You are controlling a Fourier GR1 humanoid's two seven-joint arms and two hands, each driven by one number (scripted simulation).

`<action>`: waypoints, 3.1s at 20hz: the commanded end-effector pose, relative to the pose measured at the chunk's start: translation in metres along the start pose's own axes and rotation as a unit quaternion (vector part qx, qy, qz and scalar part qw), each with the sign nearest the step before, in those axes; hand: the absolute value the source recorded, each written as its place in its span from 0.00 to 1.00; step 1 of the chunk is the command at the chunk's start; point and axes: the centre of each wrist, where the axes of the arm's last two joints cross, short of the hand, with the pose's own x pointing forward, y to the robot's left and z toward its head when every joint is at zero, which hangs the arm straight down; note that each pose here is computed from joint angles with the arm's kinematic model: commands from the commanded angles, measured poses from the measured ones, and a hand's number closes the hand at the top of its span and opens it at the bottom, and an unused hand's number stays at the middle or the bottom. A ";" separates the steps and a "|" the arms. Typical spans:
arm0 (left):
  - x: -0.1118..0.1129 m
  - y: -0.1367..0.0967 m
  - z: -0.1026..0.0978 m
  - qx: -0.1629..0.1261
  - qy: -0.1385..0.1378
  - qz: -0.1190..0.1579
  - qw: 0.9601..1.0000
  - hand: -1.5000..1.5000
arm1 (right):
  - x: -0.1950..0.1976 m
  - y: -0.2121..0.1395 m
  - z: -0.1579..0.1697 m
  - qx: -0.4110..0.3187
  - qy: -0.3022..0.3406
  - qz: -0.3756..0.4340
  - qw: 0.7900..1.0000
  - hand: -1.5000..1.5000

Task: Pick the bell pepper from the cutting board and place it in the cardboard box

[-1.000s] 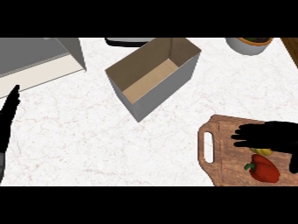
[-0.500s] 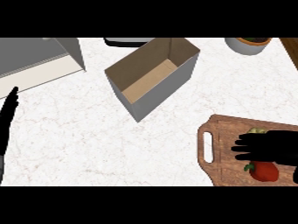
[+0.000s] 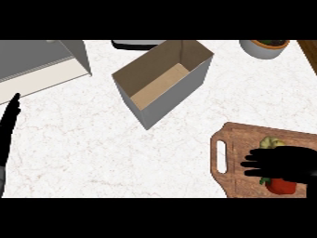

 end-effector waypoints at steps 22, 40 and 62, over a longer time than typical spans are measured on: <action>0.000 0.009 -0.002 0.009 0.010 -0.007 1.000 0.50 | -0.037 -0.017 0.009 -0.353 0.411 -0.094 0.835 1.00; -0.010 -0.003 0.003 -0.002 -0.002 -0.005 1.000 0.50 | 0.032 -0.190 -0.041 -0.531 0.322 -0.059 0.782 1.00; 0.007 -0.011 -0.005 -0.016 -0.023 -0.005 1.000 0.50 | 0.013 -0.311 -0.178 -0.536 0.316 -0.213 0.753 1.00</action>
